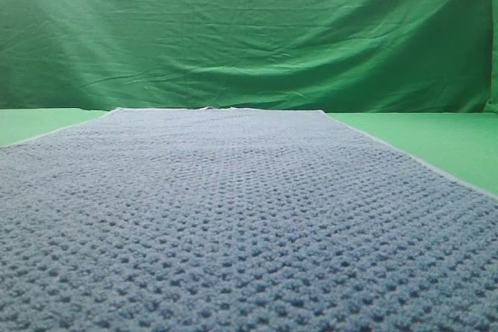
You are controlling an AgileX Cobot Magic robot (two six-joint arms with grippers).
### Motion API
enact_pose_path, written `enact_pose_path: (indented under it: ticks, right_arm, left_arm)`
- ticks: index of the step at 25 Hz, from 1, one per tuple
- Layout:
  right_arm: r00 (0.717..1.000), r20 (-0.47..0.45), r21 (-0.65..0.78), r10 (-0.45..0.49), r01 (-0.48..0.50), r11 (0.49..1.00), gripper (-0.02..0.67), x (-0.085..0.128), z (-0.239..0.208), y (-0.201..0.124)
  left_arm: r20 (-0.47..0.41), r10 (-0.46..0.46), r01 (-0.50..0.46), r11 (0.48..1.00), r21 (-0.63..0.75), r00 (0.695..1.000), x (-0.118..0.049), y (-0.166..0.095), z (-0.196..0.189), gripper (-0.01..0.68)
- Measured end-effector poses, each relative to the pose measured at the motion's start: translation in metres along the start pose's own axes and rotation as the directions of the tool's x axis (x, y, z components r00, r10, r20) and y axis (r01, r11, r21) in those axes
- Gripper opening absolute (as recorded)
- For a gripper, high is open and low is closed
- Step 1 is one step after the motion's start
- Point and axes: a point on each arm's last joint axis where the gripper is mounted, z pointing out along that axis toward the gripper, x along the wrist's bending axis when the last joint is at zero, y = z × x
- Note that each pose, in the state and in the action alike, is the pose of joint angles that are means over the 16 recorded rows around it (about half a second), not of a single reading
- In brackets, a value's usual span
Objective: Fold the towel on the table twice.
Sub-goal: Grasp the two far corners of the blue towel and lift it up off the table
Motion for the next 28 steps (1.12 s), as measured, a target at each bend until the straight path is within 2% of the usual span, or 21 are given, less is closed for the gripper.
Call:
enact_pose_path:
  ticks: [8,16,22,28]
  right_arm:
    - [1.0,-0.027,0.018,-0.002,0.003,1.0,0.0,0.004,0.003,0.014]
    - [0.994,-0.089,0.126,-0.061,0.072,0.989,0.0,0.01,0.02,0.04]
    - [0.988,-0.145,0.294,-0.058,0.099,0.951,0.0,0.014,0.053,0.053]
    - [0.983,-0.18,0.474,-0.013,0.099,0.875,0.0,0.017,0.099,0.057]
  left_arm:
    - [0.022,-0.014,0.013,1.0,0.027,1.0,-0.005,0.008,0.001,0.0]
    - [-0.003,0.026,-0.025,0.978,0.205,1.0,-0.011,0.027,0.015,0.0]
    - [-0.014,0.103,-0.09,0.921,0.378,0.995,-0.015,0.039,0.042,0.0]
    - [-0.007,0.163,-0.135,0.843,0.522,0.987,-0.017,0.04,0.083,0.0]
